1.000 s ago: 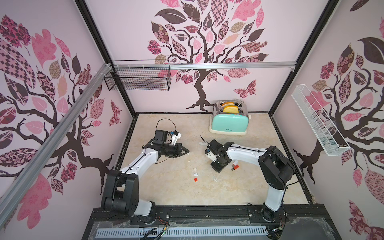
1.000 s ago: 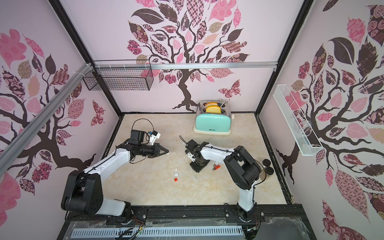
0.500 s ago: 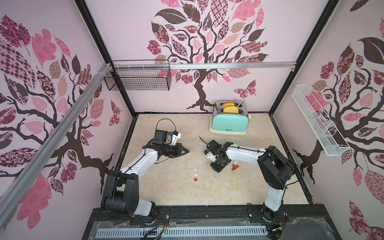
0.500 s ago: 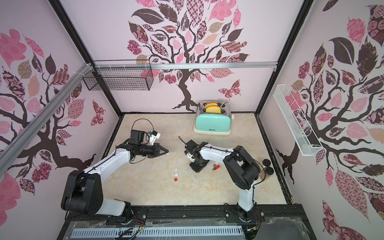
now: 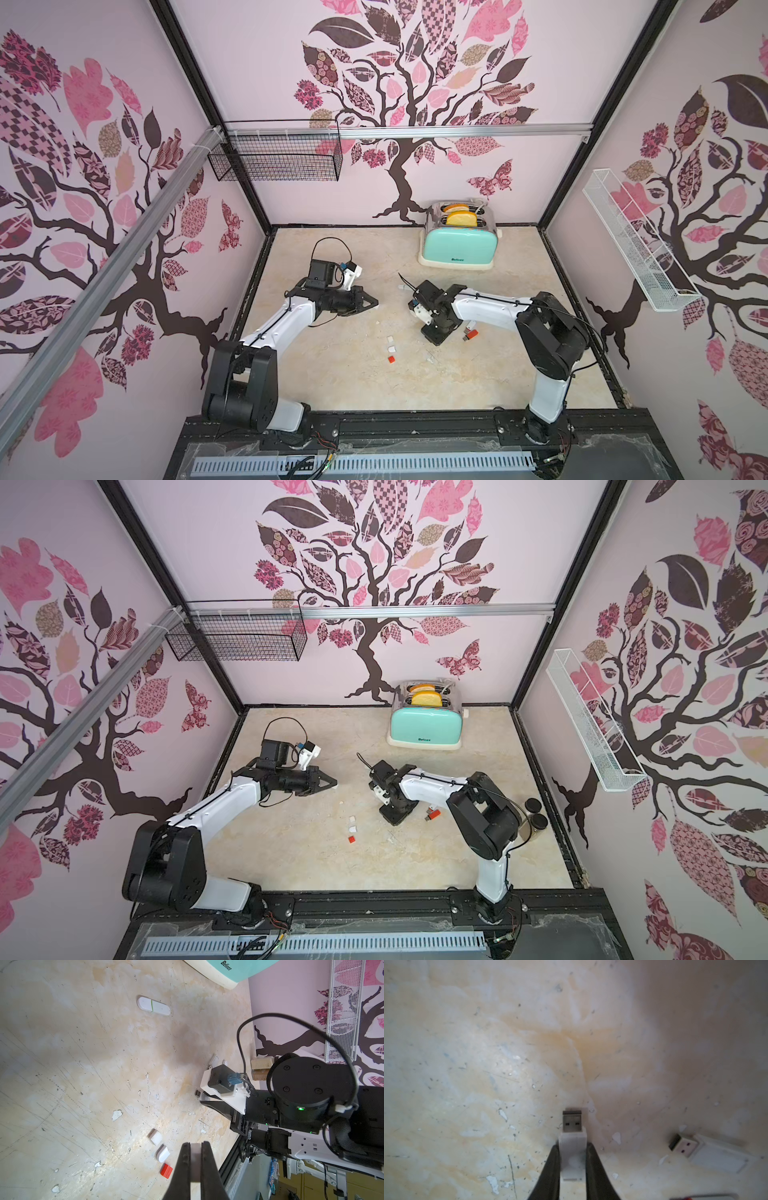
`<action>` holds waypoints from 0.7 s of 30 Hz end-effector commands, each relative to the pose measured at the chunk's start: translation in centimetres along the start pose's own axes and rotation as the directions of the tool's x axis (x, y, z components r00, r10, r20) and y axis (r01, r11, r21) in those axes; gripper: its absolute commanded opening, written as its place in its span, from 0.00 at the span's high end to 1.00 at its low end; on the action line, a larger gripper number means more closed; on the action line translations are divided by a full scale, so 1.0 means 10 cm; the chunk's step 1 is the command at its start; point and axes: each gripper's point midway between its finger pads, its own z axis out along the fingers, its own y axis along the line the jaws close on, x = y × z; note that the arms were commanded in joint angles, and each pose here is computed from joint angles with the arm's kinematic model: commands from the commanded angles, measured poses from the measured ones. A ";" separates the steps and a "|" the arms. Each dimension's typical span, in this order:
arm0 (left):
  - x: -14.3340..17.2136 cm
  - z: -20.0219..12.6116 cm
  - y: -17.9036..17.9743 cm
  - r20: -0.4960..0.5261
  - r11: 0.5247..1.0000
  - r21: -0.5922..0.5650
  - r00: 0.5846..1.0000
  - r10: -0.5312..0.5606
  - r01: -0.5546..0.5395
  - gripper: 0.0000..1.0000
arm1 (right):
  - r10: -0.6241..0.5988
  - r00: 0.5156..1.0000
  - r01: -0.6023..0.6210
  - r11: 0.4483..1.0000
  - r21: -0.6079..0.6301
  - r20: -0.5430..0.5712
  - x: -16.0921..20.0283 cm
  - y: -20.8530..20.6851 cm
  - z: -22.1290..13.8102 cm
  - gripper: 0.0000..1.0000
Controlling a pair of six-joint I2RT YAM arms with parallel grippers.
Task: Close the usb drive cover
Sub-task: Pick up the USB drive from the center of the board.
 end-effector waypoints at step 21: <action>0.15 0.32 -0.17 -0.116 0.995 0.082 0.992 -0.043 0.053 1.00 | 0.048 0.925 0.049 0.968 -0.244 0.378 -0.53 0.50 -0.83 0.98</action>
